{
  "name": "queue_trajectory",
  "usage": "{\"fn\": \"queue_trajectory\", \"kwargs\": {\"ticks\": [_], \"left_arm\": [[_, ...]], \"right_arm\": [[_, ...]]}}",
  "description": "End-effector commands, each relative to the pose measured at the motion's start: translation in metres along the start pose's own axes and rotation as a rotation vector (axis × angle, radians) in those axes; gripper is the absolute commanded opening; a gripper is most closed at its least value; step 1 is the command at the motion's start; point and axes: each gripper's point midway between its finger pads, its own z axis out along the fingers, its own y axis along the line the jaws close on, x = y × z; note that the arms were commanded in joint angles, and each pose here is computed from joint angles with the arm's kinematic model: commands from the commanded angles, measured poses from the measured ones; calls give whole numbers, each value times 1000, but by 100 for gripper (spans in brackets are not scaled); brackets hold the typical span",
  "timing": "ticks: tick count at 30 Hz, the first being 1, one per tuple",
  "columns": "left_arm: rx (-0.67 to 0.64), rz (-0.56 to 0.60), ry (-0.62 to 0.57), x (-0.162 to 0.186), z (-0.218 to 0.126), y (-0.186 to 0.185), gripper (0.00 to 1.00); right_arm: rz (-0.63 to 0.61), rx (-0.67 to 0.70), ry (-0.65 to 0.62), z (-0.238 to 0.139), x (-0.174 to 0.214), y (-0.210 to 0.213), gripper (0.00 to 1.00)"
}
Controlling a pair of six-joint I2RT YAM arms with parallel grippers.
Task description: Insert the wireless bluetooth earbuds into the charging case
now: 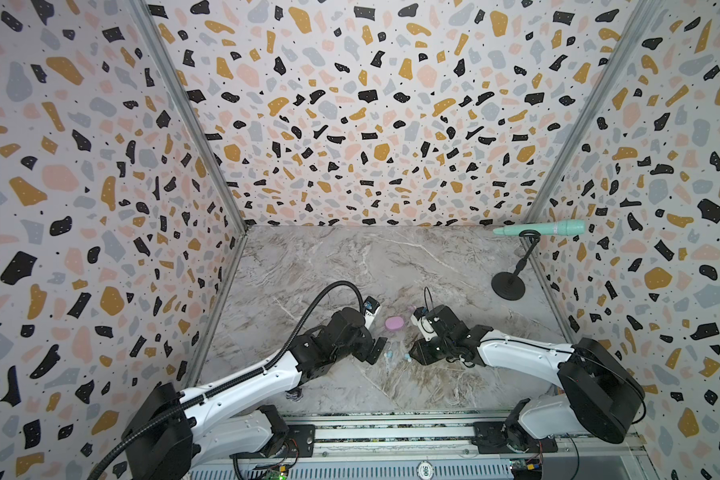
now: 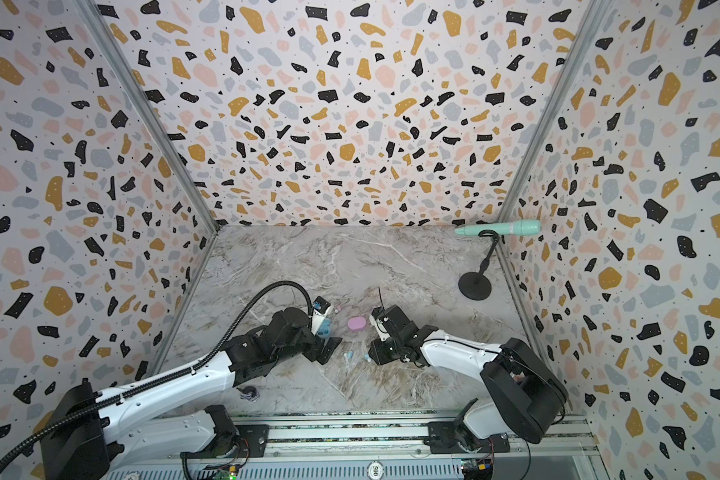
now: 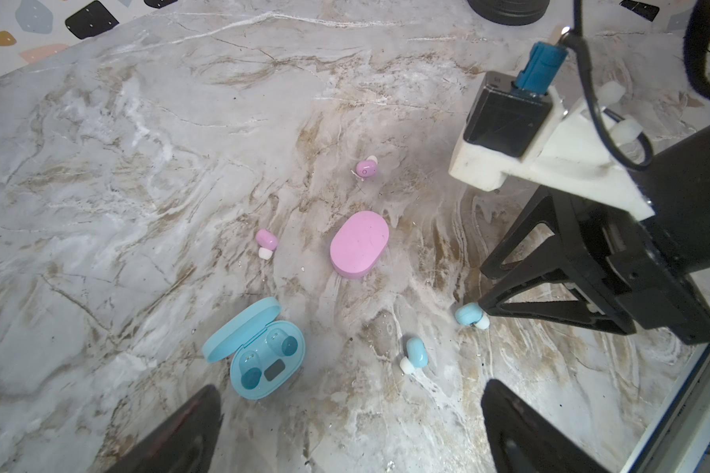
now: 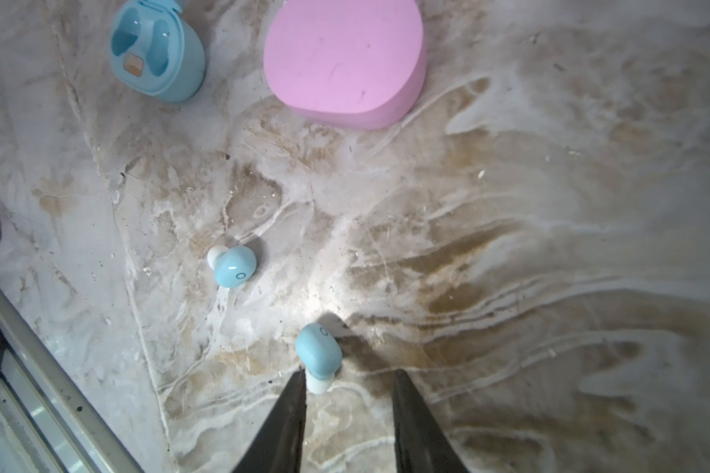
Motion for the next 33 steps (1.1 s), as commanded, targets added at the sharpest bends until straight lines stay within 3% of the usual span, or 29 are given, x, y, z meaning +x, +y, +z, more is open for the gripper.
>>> {"fn": "queue_trajectory", "kwargs": {"ticks": [1, 33], "left_arm": [[1, 3, -37, -16, -4, -2, 100], [3, 4, -37, -15, -4, -2, 100]], "right_arm": [[-47, -38, -32, -2, -16, 11, 36], [-54, -2, 35, 21, 4, 13, 24]]}}
